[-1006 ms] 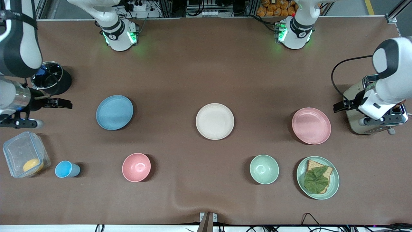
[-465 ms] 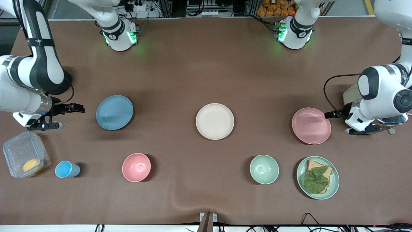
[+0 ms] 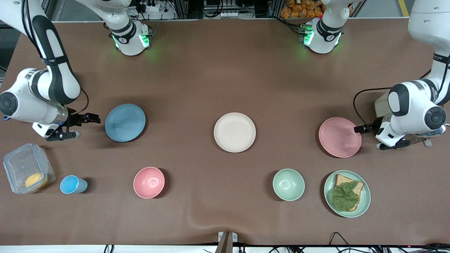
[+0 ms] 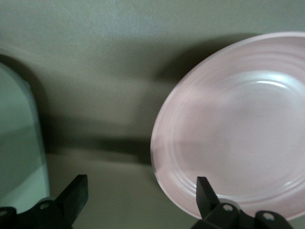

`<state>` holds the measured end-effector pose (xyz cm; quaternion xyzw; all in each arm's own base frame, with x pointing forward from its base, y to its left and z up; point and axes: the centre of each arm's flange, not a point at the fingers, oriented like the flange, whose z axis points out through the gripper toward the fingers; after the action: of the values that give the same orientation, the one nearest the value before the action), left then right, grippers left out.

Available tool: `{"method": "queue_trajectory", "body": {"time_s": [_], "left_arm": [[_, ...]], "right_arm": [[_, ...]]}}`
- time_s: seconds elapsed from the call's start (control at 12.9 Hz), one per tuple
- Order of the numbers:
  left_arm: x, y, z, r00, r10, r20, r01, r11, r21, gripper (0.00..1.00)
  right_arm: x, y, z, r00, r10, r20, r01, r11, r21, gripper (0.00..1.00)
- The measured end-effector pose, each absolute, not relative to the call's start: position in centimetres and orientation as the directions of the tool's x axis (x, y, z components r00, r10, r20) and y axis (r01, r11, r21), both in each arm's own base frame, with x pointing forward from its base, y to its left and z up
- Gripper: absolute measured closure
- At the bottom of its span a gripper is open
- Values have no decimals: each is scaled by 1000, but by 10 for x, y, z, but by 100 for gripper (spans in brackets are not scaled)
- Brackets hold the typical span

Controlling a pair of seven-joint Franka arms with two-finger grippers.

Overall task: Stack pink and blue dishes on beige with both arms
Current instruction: 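Grip the blue plate with the right gripper while the left gripper grips the pink plate, then carry the pink plate onto the beige plate while the right gripper lifts the blue plate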

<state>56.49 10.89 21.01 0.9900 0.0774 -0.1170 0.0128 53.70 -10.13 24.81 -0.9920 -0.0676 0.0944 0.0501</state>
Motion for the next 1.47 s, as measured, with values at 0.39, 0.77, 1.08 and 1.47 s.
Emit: {"method": "queue_trajectory", "body": {"time_s": [0.39,0.77,1.08,1.47], "left_arm": [[559,118,184,955,154,-254,182,-979,91,5],[559,116,180,954,156,-256,186,-978,96,44],[563,114,184,953,179,-245,213,-969,122,89],[577,64,227,953,120,-276,186,-957,225,95]], "right_arm": [[536,-98,198,968,156,-198,130,-982,-136,0],[535,-86,179,961,177,-211,145,-977,-157,4],[534,-78,171,959,180,-219,142,-974,-176,44],[536,-77,175,958,165,-236,114,-970,-214,91]]}}
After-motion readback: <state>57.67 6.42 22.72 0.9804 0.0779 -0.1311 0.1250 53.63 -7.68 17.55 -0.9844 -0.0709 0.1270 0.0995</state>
